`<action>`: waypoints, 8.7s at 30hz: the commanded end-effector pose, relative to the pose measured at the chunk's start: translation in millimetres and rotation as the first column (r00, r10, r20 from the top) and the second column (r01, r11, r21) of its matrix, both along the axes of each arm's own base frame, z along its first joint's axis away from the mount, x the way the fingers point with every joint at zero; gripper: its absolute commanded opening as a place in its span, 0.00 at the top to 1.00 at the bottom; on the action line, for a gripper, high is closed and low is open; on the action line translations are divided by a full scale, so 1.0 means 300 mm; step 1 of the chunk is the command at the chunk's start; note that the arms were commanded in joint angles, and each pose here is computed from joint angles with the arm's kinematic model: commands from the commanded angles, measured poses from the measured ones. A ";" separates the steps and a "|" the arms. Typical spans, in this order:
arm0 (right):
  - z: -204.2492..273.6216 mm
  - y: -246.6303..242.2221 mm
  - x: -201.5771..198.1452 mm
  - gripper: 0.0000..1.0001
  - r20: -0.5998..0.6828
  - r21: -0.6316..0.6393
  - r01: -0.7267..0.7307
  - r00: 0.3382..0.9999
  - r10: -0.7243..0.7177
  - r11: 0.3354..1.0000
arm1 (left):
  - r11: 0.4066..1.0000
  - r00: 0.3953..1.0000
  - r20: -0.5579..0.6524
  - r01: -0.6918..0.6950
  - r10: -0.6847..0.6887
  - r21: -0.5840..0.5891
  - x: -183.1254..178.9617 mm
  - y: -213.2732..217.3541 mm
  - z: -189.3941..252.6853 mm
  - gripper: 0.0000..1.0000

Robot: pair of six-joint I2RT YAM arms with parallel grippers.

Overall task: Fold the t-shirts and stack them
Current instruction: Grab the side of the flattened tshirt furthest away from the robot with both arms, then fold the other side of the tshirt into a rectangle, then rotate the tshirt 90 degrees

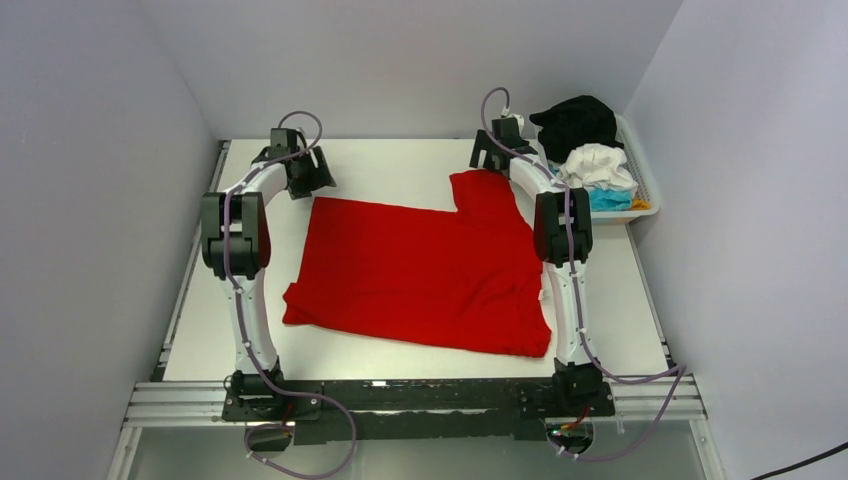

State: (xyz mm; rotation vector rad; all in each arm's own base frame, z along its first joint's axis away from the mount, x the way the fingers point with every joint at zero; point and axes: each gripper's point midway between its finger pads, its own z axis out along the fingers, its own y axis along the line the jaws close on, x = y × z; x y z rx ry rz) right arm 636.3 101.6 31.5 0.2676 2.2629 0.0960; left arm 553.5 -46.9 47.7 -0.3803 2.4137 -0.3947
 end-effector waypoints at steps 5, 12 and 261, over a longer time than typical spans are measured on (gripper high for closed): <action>0.082 0.024 0.027 0.00 0.072 0.027 -0.035 0.997 0.033 0.999 | 0.998 0.994 -0.094 0.051 -0.048 0.030 -0.077 -0.040 -0.065 0.27; 0.121 0.067 0.017 0.00 0.082 -0.011 -0.094 0.992 0.094 0.996 | 0.993 0.990 -0.136 0.056 -0.041 0.108 -0.114 -0.081 -0.084 0.38; -0.107 0.121 -1.407 0.00 -0.503 0.300 0.187 0.864 -0.011 0.935 | 0.948 0.951 -0.070 0.291 -0.302 -0.128 -0.722 -0.427 0.017 0.00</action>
